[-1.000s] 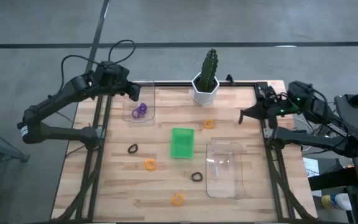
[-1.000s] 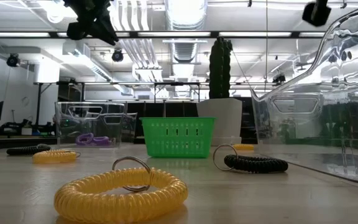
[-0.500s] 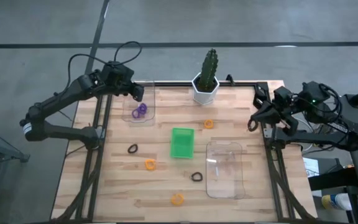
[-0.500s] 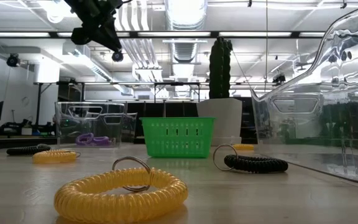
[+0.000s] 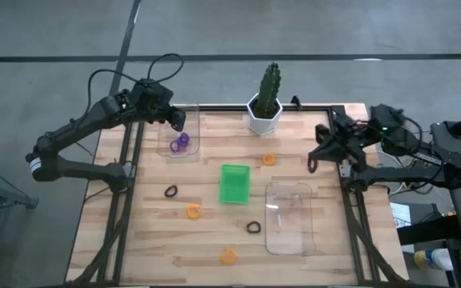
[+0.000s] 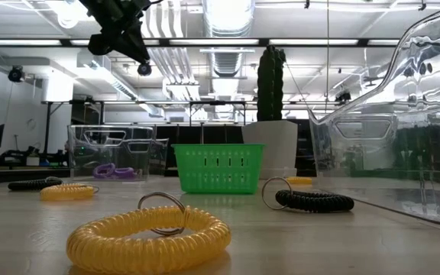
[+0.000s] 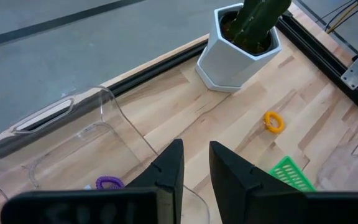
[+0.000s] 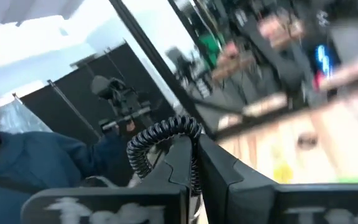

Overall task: Sort spring keychains
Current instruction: Put the top black spring keychain into the bottom transparent bin

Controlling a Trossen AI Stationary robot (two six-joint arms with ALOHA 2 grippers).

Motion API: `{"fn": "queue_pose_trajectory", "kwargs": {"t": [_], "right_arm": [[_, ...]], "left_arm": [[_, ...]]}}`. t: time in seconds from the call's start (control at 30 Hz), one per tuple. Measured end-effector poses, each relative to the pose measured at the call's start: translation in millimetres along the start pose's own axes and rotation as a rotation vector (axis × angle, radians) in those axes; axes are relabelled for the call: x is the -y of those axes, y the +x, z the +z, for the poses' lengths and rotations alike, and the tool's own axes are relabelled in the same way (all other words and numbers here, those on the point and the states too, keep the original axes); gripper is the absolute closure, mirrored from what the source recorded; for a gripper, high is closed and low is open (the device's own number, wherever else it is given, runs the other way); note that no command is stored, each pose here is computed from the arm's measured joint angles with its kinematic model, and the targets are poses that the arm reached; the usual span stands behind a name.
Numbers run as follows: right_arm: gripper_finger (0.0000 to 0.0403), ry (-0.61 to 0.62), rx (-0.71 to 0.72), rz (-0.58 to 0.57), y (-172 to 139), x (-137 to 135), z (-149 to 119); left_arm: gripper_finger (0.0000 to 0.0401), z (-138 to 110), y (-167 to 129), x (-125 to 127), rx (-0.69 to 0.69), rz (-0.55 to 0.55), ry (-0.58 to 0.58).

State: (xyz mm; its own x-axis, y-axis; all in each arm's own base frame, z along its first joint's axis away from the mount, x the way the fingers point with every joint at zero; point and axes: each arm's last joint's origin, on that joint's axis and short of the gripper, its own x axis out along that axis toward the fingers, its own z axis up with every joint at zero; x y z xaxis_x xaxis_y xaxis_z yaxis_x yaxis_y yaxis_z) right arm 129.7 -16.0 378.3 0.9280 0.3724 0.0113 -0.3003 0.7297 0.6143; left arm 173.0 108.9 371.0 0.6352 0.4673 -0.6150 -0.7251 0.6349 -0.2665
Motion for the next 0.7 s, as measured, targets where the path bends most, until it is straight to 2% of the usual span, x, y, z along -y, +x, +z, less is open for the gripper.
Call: {"fn": "queue_pose_trajectory", "kwargs": {"t": [0.23,0.4,0.53,0.7], "right_arm": [[0.0390,0.342,-0.242,-0.115,20.7,17.6,-24.6],[0.0390,0.531,-0.403,-0.150,39.7,18.9,-42.8],[0.0390,0.644,-0.482,-0.191,55.7,15.9,-56.3],[0.0390,0.728,-0.560,-0.292,72.8,12.6,-76.4]], "left_arm": [[0.0332,-0.2,0.0,0.4,-0.001,-0.003,0.000],[0.0332,-0.2,0.0,0.4,-0.001,-0.003,0.000],[0.0332,-0.2,0.0,0.4,-0.001,-0.003,0.000],[0.0332,-0.2,-0.1,0.4,-0.001,-0.003,0.000]]}}
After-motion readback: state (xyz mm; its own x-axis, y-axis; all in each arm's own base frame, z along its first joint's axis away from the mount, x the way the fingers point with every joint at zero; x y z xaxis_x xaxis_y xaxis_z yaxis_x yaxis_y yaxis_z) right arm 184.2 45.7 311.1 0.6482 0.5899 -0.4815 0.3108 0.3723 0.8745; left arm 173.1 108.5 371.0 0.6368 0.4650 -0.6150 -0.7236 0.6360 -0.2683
